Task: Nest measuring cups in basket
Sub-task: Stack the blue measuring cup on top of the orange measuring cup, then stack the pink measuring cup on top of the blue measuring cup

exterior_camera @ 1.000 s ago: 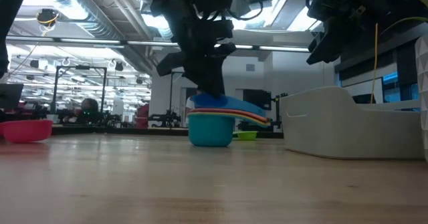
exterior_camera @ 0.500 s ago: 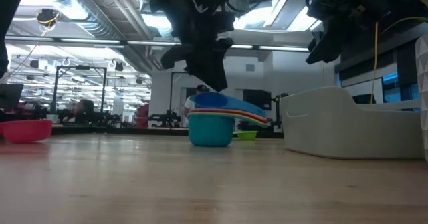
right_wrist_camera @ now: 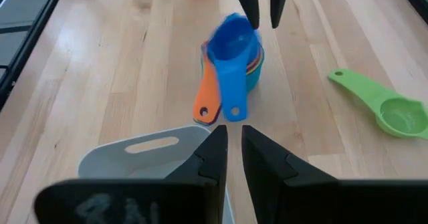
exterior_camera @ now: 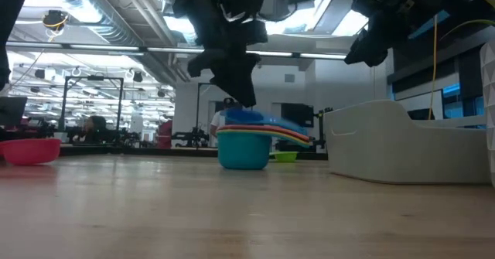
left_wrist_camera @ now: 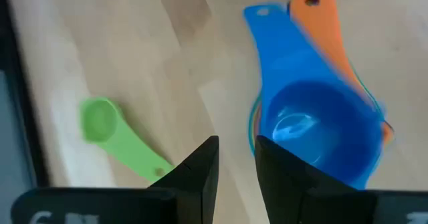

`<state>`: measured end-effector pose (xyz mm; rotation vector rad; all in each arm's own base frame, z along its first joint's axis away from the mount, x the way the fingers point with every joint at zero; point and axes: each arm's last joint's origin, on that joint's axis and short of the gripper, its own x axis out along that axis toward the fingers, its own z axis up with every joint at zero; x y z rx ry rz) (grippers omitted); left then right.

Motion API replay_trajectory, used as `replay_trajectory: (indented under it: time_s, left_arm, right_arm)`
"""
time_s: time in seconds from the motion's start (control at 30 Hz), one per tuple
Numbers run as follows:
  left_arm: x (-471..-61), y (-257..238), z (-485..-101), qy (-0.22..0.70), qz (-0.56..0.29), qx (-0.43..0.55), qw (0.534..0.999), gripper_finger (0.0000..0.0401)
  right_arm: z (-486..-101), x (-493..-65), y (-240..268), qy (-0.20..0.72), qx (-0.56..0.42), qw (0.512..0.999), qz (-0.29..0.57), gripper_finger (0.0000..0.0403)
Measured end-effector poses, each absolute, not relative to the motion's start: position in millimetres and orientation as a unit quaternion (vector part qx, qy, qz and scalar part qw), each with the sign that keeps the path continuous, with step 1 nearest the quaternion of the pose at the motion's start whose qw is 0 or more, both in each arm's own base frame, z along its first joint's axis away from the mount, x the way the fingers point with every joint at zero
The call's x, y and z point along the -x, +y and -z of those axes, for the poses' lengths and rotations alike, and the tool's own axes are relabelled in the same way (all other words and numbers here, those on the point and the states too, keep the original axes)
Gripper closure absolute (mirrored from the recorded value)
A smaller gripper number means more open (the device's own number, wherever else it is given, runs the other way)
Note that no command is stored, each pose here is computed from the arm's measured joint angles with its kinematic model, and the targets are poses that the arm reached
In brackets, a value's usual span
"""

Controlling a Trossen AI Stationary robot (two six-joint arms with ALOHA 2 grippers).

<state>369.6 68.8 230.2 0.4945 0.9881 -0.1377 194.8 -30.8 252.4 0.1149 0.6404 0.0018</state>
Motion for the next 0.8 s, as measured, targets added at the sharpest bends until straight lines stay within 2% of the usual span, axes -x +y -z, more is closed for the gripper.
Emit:
replay_trajectory:
  time_s: [0.2,0.43,0.6,0.8]
  left_arm:
    - [-370,71,-222,0.485,0.071,-0.225,0.842,0.031]
    - [-367,62,-239,0.458,0.062,-0.224,0.858,0.0309]
    - [-357,52,-258,0.449,0.04,-0.176,0.875,0.0309]
    - [-325,40,-287,0.468,0.023,-0.071,0.88,0.0309]
  right_arm:
    - [-252,-195,-31,0.315,-0.056,0.948,-0.001,0.0352]
    - [-252,-195,-31,0.315,-0.056,0.947,-0.001,0.0352]
    - [-252,-195,-31,0.315,-0.057,0.947,-0.001,0.0352]
    - [-252,-195,-31,0.315,-0.056,0.947,-0.001,0.0352]
